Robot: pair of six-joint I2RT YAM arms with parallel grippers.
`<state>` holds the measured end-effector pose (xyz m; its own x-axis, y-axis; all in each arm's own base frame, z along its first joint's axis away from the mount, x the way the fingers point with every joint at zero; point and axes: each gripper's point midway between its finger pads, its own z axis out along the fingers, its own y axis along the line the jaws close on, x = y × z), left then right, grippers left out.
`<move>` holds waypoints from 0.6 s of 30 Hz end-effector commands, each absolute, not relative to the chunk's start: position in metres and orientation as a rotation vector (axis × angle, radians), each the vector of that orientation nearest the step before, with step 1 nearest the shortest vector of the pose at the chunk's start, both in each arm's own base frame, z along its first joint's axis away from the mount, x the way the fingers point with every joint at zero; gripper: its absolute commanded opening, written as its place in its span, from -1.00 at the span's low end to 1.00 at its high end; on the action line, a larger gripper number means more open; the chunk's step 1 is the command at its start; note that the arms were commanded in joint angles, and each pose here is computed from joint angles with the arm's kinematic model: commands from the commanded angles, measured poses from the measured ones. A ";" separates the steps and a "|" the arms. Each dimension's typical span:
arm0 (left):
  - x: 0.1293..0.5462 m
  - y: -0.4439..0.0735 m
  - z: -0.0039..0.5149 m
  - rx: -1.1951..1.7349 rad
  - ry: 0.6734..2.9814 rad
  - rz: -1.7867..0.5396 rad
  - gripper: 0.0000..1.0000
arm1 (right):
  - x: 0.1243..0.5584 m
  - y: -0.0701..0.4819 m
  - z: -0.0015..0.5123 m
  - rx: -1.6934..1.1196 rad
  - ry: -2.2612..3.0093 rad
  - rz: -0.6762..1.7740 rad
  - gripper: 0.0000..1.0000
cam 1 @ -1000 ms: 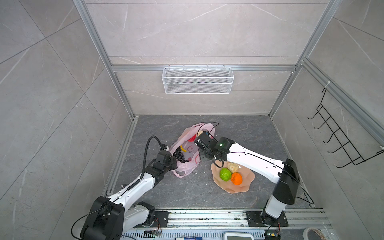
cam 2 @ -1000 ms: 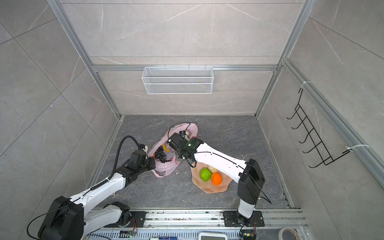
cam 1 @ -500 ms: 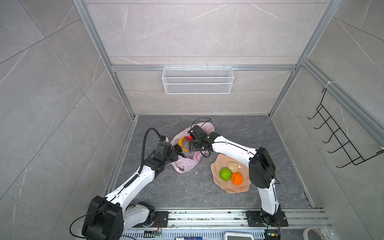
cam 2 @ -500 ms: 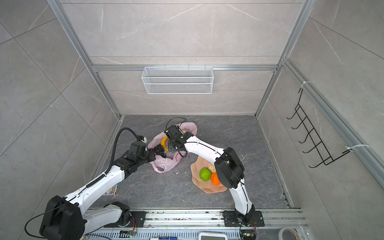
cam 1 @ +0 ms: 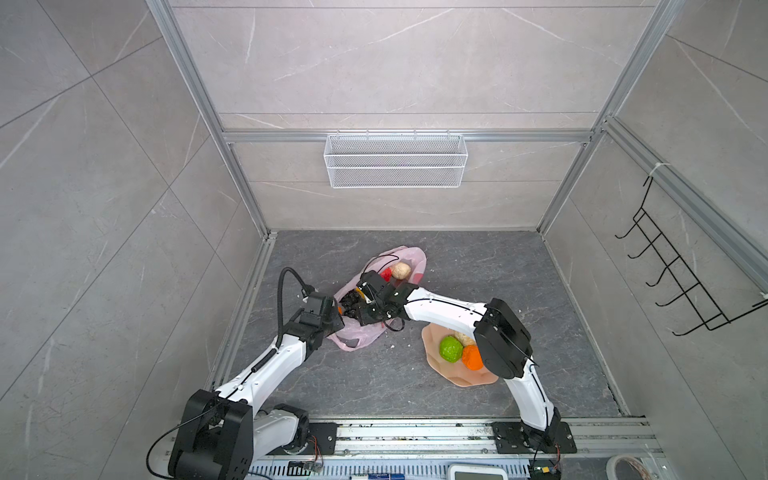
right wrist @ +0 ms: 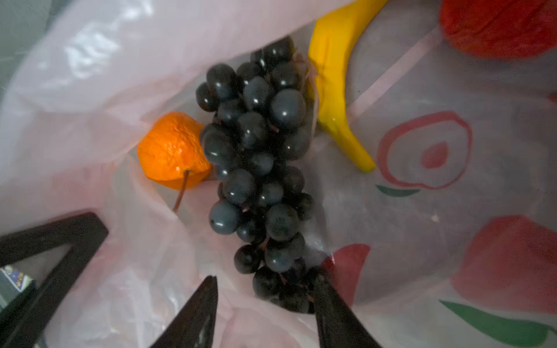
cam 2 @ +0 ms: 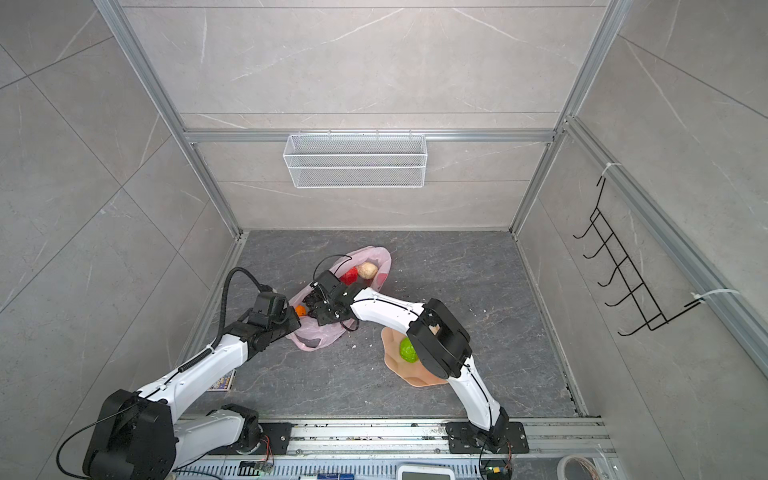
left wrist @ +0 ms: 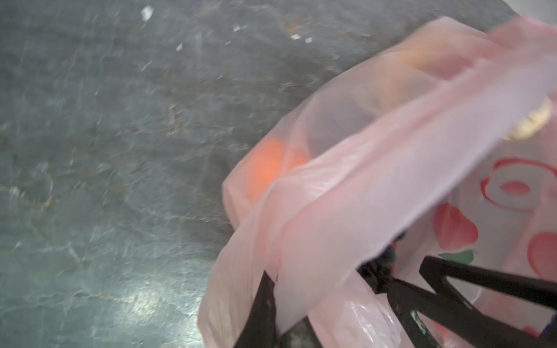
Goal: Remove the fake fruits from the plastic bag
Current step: 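Lower the right gripper into the bag toward the grapes while the left holds the rim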
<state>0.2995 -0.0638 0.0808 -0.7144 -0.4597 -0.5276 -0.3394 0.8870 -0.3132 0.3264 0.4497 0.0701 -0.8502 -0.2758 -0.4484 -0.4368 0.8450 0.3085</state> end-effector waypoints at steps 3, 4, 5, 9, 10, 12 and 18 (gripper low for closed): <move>0.308 -0.055 0.069 -0.712 2.421 -0.347 -0.90 | 0.328 0.449 0.065 -0.552 2.627 0.566 0.07; 0.309 -0.055 0.067 -0.712 2.424 -0.358 -0.91 | 0.326 0.450 0.065 -0.557 2.626 0.569 0.08; 0.310 -0.057 0.068 -0.701 2.423 -0.368 -0.91 | 0.326 0.451 0.068 -0.561 2.620 0.577 0.08; 0.310 -0.058 0.075 -0.680 2.400 -0.390 -0.93 | 0.319 0.464 0.090 -0.550 2.586 0.676 0.05; 0.309 -0.058 0.076 -0.679 2.395 -0.388 -0.93 | 0.316 0.470 0.097 -0.542 2.576 0.719 0.03; 0.307 -0.057 0.076 -0.679 2.387 -0.389 -0.94 | 0.313 0.482 0.109 -0.539 2.549 0.772 0.00; 0.302 -0.056 0.072 -0.686 2.389 -0.389 -0.94 | 0.319 0.503 0.114 -0.508 2.551 0.794 -0.14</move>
